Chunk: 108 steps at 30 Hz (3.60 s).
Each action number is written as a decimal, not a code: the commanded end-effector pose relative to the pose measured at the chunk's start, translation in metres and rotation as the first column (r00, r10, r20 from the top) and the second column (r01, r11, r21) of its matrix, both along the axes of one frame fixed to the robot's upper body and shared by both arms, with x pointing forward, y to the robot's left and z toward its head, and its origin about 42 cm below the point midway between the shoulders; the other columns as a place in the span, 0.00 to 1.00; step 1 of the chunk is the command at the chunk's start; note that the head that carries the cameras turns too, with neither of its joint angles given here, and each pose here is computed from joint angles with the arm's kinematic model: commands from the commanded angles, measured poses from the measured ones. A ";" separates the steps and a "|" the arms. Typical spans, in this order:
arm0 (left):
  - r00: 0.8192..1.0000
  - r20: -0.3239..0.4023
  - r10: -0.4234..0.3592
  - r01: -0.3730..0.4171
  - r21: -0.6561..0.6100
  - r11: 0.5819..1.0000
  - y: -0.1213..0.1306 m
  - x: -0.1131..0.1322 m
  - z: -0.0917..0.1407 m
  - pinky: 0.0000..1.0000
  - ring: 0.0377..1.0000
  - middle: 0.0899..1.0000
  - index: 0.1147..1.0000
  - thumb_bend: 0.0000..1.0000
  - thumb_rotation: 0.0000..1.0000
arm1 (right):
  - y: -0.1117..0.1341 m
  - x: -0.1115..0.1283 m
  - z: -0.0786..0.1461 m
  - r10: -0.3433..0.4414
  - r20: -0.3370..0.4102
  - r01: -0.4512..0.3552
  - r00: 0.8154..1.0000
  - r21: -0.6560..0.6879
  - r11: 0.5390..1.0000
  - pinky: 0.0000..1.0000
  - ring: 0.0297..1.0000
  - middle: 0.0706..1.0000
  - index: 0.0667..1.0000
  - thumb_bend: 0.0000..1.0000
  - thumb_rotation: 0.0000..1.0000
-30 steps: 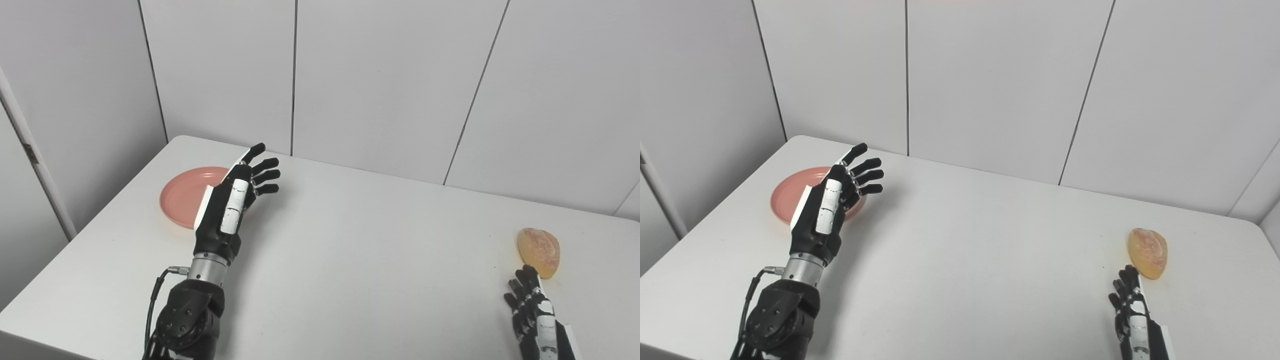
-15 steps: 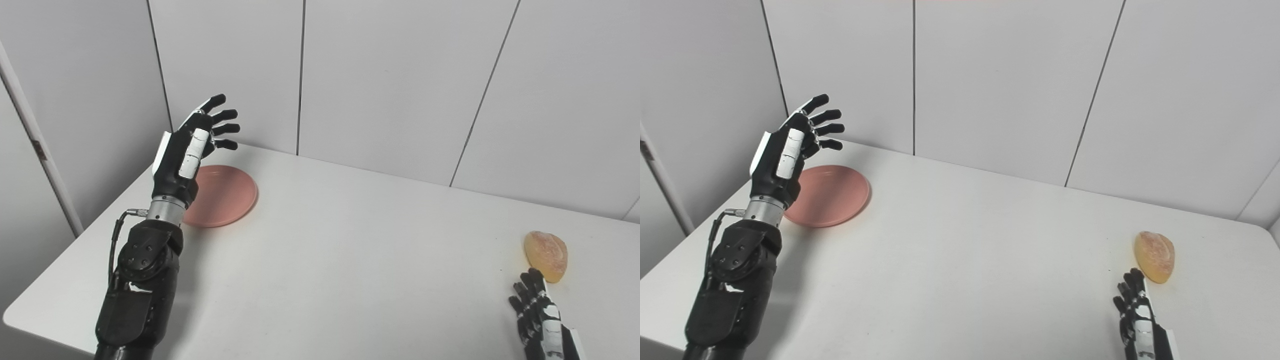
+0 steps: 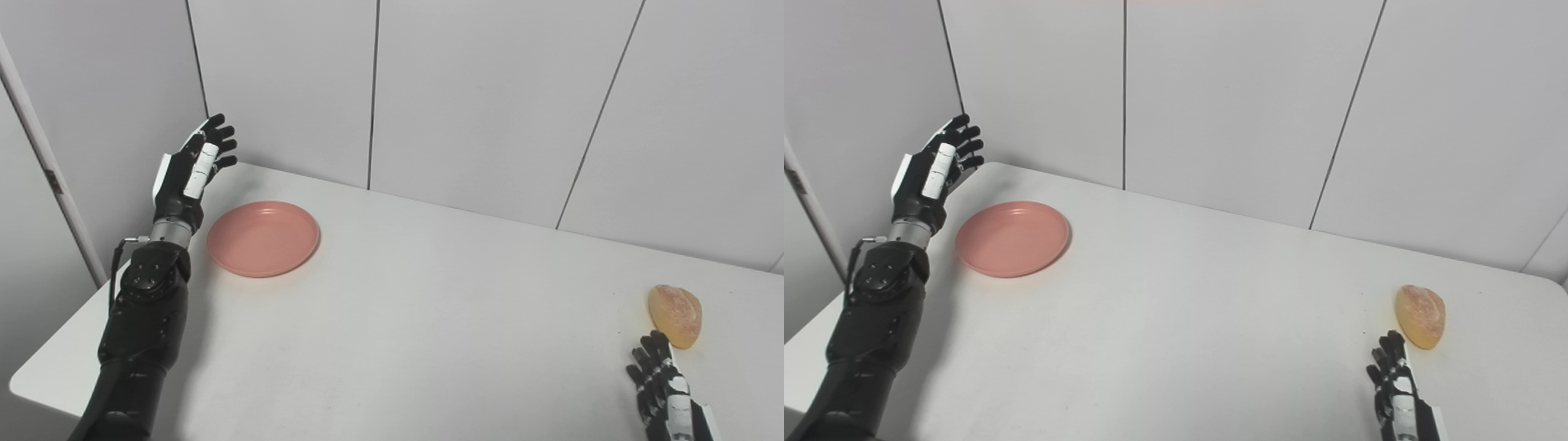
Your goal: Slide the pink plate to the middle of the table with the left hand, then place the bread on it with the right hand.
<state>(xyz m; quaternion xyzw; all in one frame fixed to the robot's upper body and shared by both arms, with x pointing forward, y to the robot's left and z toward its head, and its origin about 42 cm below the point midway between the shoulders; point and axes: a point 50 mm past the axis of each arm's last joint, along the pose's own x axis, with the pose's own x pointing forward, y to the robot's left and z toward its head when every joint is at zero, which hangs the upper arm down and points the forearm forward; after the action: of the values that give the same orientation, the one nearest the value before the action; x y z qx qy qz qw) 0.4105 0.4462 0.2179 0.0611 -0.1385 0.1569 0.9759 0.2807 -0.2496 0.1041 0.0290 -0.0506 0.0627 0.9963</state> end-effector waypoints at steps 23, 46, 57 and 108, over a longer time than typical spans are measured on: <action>0.994 -0.063 0.093 -0.098 -0.094 0.991 0.051 0.038 -0.007 0.82 0.85 0.82 0.83 0.90 0.77 | -0.010 -0.020 -0.021 -0.028 -0.101 0.025 0.994 -0.028 0.999 0.99 0.97 1.00 0.97 0.80 0.97; 0.980 -0.199 -0.024 -0.011 -0.176 0.984 0.014 0.050 -0.058 0.81 0.85 0.82 0.82 0.89 0.75 | -0.006 -0.027 -0.015 -0.024 -0.112 0.020 0.993 -0.039 0.999 0.98 0.96 1.00 0.98 0.80 0.97; 0.974 -0.212 -0.080 0.044 -0.171 0.984 -0.003 0.055 -0.067 0.81 0.85 0.82 0.83 0.93 0.77 | -0.003 -0.029 -0.012 -0.025 -0.112 0.019 0.993 -0.052 0.998 0.97 0.95 0.99 0.97 0.80 0.97; 0.916 -0.224 -0.332 0.304 -0.151 0.941 -0.100 0.046 -0.102 0.74 0.80 0.78 0.83 0.94 0.76 | 0.014 -0.028 -0.009 -0.005 -0.126 -0.001 0.992 -0.049 0.999 0.96 0.93 0.99 0.98 0.81 0.98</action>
<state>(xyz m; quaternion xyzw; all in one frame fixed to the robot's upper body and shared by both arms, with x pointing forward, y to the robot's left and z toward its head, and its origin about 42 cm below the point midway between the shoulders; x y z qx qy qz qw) 0.4506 0.3661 0.1139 0.0019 -0.0151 0.0226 0.9996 0.2615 -0.2430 0.1063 -0.0028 -0.0183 0.0602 0.9980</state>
